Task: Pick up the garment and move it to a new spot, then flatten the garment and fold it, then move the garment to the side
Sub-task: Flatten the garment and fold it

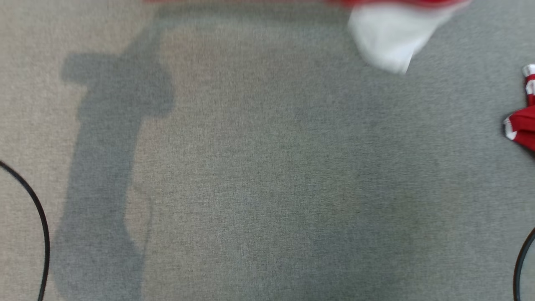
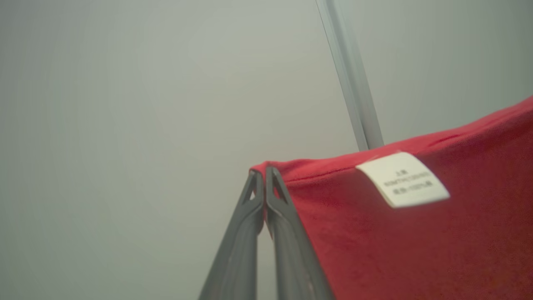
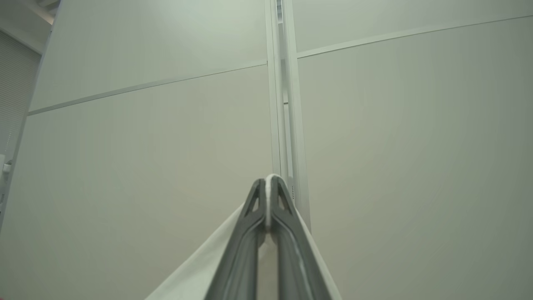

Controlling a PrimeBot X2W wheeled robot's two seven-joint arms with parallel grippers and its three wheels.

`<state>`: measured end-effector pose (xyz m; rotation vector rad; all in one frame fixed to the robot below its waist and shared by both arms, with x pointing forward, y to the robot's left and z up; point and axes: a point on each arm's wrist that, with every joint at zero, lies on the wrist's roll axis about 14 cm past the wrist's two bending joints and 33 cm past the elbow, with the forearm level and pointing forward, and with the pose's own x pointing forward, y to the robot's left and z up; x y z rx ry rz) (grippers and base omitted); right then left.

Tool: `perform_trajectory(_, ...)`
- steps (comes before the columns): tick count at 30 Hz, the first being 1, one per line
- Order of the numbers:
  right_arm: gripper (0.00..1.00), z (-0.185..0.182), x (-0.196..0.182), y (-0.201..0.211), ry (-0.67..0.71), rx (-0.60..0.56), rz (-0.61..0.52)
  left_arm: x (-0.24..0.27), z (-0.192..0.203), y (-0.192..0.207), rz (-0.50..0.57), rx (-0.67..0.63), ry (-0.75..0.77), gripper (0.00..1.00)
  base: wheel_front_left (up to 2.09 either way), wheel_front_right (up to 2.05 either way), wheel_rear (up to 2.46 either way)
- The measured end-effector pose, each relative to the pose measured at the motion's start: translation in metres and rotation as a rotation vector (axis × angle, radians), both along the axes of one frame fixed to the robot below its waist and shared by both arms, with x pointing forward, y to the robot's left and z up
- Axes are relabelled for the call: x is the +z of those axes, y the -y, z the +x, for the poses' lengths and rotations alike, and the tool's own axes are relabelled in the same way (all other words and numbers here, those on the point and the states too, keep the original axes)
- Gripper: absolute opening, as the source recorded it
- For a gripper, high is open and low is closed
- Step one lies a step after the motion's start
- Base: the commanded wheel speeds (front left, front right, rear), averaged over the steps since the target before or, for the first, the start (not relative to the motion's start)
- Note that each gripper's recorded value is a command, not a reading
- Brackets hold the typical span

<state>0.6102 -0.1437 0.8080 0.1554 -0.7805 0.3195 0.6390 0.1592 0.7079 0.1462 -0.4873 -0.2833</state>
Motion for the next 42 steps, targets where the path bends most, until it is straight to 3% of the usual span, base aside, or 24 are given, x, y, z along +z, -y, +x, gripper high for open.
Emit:
perform_trajectory(4,0.00,0.022,0.003,-0.011,0.008,-0.005,-0.014,-0.008,0.028,-0.008,0.032,0.045,-0.016,0.00,0.00,0.00,0.00)
perform_trajectory(10,0.00,0.053,-0.048,-0.031,-0.114,0.017,-0.049,-0.054,0.051,-0.021,0.003,0.085,-0.140,0.00,0.00,0.00,0.00)
perform_trajectory(13,0.00,0.062,-0.093,-0.042,-0.216,0.054,-0.061,-0.083,0.053,-0.023,-0.064,0.082,-0.209,0.00,0.00,0.00,0.00)
perform_trajectory(18,0.00,0.055,-0.206,-0.047,-0.490,0.112,-0.031,-0.179,0.026,-0.021,-0.191,0.082,-0.435,0.00,0.00,0.00,0.00)
perform_trajectory(23,0.00,0.001,-0.301,-0.043,-0.725,0.164,0.069,-0.247,-0.031,-0.028,-0.304,0.102,-0.578,0.00,0.00,0.00,0.00)
perform_trajectory(28,0.00,-0.064,-0.348,-0.038,-0.865,0.193,0.168,-0.292,-0.095,-0.032,-0.341,0.120,-0.695,0.00,0.00,0.00,0.00)
perform_trajectory(38,0.00,-0.184,-0.366,-0.002,-1.010,0.161,0.379,-0.305,-0.194,-0.050,-0.413,0.173,-0.850,0.00,0.00,0.00,0.00)
perform_trajectory(42,0.00,-0.213,-0.358,0.004,-1.042,0.166,0.363,-0.302,-0.221,-0.058,-0.408,0.201,-0.904,0.00,0.00,0.00,0.00)
